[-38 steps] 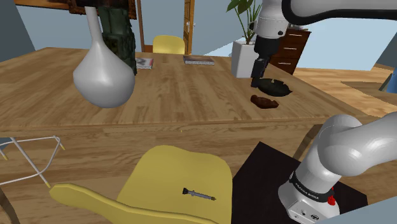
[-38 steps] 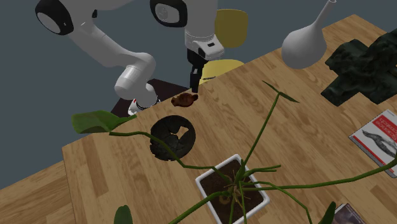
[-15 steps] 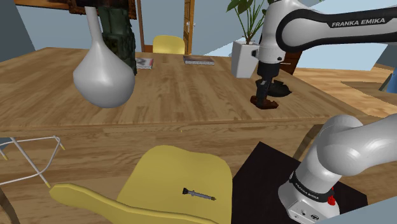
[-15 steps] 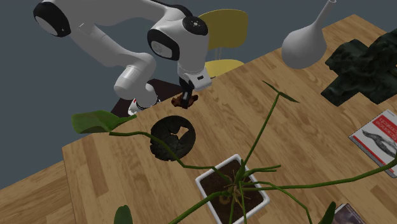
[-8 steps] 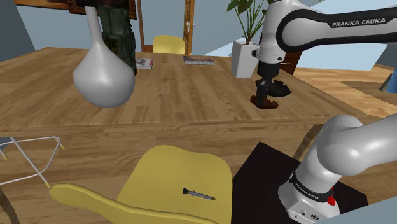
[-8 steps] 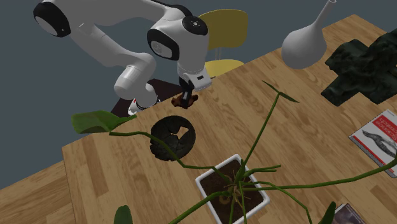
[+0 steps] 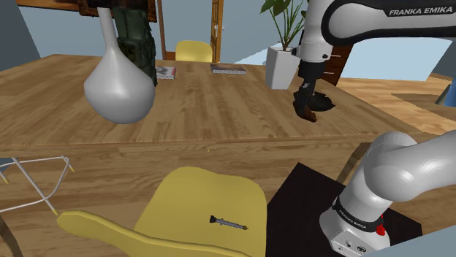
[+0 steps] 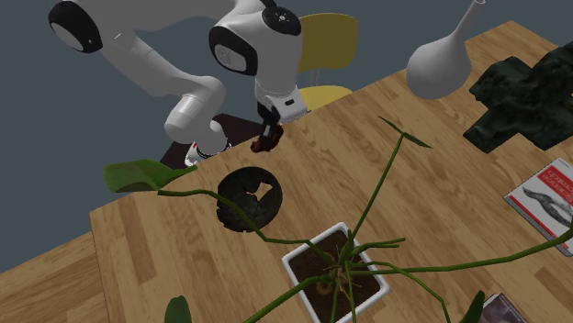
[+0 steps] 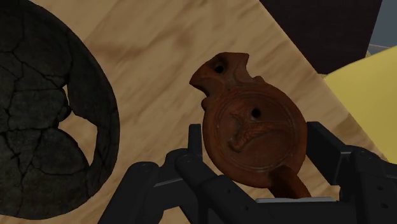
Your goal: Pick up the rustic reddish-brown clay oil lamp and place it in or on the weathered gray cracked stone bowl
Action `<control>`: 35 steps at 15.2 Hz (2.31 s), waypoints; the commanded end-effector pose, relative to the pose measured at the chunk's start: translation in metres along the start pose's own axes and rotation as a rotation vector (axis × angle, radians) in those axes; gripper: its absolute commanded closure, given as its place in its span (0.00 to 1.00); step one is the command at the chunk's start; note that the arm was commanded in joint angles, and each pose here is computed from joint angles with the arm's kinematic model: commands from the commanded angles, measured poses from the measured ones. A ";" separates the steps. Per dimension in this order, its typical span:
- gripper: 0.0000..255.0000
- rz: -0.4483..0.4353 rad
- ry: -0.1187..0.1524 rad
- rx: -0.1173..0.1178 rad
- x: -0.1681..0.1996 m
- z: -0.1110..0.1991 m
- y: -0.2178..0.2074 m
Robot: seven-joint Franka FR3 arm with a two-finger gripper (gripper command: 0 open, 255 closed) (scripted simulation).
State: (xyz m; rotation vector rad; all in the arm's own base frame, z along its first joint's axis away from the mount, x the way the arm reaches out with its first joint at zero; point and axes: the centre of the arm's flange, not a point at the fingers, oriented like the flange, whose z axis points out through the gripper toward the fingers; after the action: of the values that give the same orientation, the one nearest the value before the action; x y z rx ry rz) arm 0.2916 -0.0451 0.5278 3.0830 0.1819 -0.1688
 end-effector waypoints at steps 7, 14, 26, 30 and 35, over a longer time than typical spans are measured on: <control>1.00 0.000 0.000 0.000 -0.005 -0.042 0.002; 1.00 0.000 0.000 0.000 -0.009 -0.079 0.003; 1.00 0.000 0.000 0.000 -0.011 -0.086 0.136; 1.00 0.000 0.000 0.000 -0.011 -0.085 0.183; 1.00 0.000 0.000 0.000 -0.008 -0.059 0.182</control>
State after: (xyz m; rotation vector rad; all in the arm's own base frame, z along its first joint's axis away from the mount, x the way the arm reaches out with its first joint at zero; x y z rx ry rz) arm 0.3120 -0.2231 0.6003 3.0832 0.1815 -0.1696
